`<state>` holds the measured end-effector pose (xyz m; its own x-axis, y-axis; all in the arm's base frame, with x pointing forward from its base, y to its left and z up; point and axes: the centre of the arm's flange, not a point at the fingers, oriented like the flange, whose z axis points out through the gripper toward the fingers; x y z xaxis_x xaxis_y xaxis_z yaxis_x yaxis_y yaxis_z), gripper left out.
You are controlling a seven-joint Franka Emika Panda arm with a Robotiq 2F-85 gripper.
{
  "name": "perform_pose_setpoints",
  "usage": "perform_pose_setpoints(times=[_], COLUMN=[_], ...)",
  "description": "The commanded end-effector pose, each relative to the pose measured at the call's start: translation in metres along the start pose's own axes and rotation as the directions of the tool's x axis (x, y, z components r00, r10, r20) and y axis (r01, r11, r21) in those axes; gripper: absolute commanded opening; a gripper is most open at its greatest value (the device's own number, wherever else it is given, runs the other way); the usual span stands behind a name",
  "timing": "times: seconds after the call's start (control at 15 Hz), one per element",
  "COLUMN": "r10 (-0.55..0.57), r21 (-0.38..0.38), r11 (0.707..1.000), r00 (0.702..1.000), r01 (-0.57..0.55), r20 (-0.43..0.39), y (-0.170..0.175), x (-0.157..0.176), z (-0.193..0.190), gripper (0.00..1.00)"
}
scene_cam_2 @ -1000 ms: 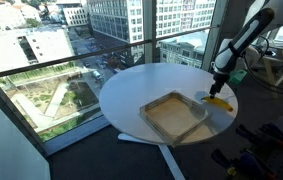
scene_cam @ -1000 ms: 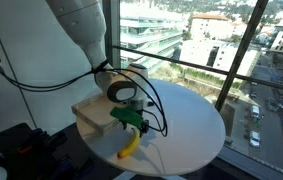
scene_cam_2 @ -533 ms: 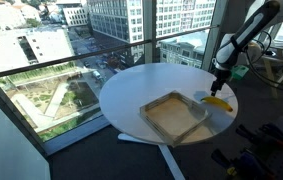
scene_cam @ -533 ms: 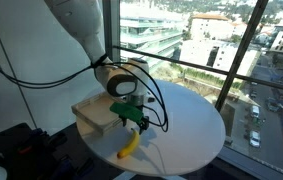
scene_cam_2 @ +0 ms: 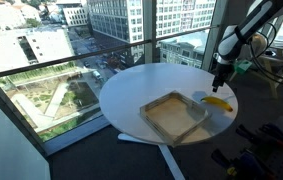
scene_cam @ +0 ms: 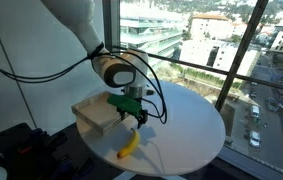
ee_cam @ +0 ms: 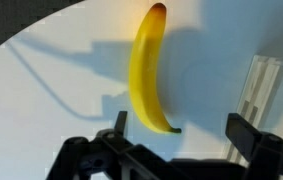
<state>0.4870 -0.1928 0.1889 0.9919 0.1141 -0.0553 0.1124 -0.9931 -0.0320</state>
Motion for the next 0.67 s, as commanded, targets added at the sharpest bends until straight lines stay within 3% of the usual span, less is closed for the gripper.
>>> perform_pose_setpoints(times=[0.0,0.6], r10=[0.006,0.003], r21=[0.004,0.006], r11=[1.000,1.000], r00=[1.000,1.000], r01=[-0.006,-0.003], r20=[0.003,0.027], y=[-0.009,-0.031], x=[-0.012,-0.023], z=[-0.028,-0.065], gripper=[1.00,1.00])
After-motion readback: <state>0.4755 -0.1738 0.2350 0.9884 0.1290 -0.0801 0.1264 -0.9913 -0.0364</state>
